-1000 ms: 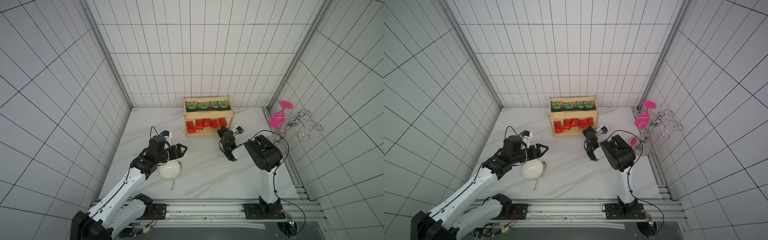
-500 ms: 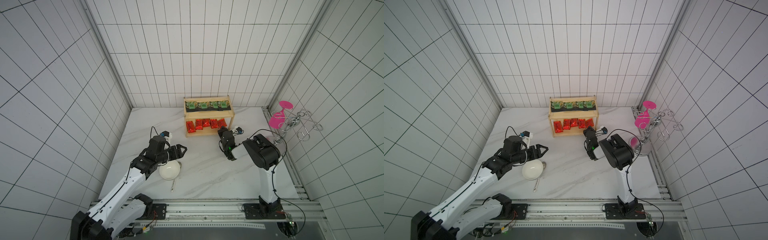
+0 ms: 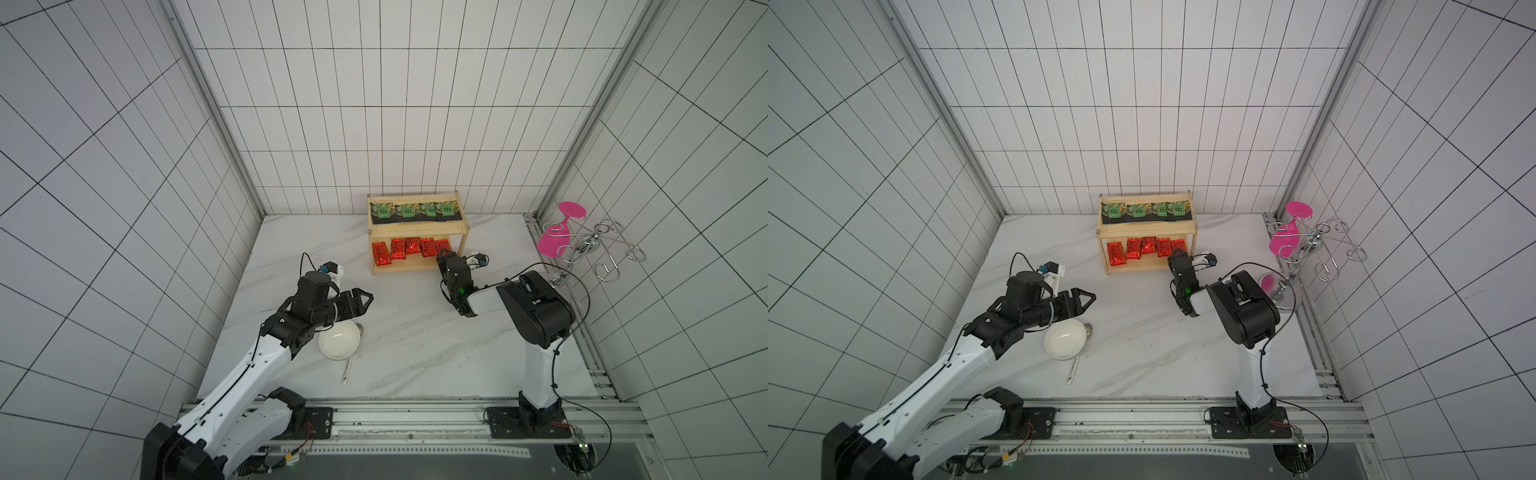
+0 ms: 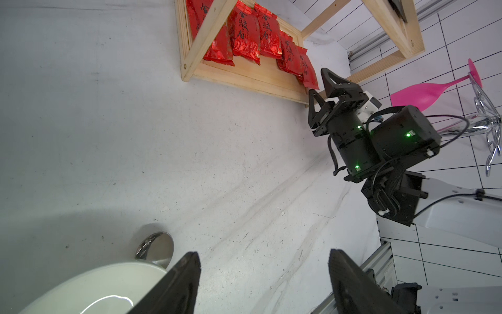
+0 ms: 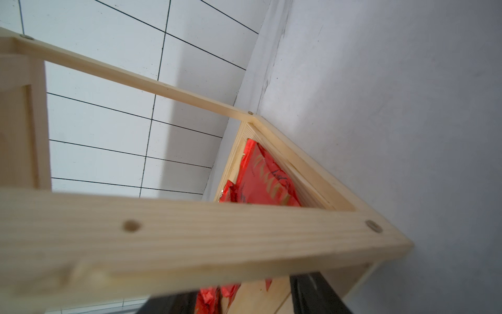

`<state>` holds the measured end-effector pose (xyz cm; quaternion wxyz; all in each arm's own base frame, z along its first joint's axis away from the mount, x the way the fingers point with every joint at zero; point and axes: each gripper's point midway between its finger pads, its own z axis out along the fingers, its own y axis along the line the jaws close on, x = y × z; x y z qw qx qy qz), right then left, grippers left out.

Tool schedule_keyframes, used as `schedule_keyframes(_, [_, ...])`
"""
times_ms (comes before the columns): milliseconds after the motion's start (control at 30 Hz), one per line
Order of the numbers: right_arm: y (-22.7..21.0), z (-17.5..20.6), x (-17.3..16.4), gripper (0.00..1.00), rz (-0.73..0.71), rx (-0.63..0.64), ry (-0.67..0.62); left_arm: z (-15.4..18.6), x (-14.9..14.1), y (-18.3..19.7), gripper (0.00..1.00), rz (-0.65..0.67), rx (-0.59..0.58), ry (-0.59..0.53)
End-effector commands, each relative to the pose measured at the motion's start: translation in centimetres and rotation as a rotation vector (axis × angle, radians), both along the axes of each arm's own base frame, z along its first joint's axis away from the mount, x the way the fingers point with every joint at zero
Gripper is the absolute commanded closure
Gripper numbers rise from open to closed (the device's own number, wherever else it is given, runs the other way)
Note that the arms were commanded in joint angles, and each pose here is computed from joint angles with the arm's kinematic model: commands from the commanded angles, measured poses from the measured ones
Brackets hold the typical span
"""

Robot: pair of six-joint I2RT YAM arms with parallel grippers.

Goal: Place the tea bags on the shelf by color
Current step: Place the tea bag on the shelf, then reset both arms

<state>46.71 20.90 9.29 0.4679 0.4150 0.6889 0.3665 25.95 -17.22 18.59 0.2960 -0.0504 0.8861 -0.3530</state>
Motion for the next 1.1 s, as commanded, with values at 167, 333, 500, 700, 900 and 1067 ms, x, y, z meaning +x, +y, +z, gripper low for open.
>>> schedule_keyframes(167, [1.3,0.2,-3.0,0.35,0.08,-0.007,0.164,1.9,1.2,0.9,0.22,0.043,-0.003,-0.058])
schedule_keyframes(333, [3.6,4.9,-9.7,0.34,0.269,-0.211,0.095,4.5,1.8,2.9,0.21,0.122,0.054,-0.145])
schedule_keyframes(500, [2.6,9.6,-16.0,0.19,0.555,-0.728,-0.182,9.7,4.4,8.5,0.02,0.386,0.225,-0.476])
schedule_keyframes(700, [-10.3,12.2,-17.8,0.18,0.219,-1.257,-0.256,7.8,6.0,15.0,0.01,0.575,0.63,-0.744])
schedule_keyframes(900, [-19.0,9.6,-17.8,0.14,0.077,-1.356,-0.118,1.8,8.5,16.3,0.02,0.497,0.689,-0.644])
schedule_keyframes(1067, [-22.1,5.2,-15.8,0.17,0.054,-1.22,-0.044,-1.4,10.0,17.4,0.02,0.451,0.656,-0.606])
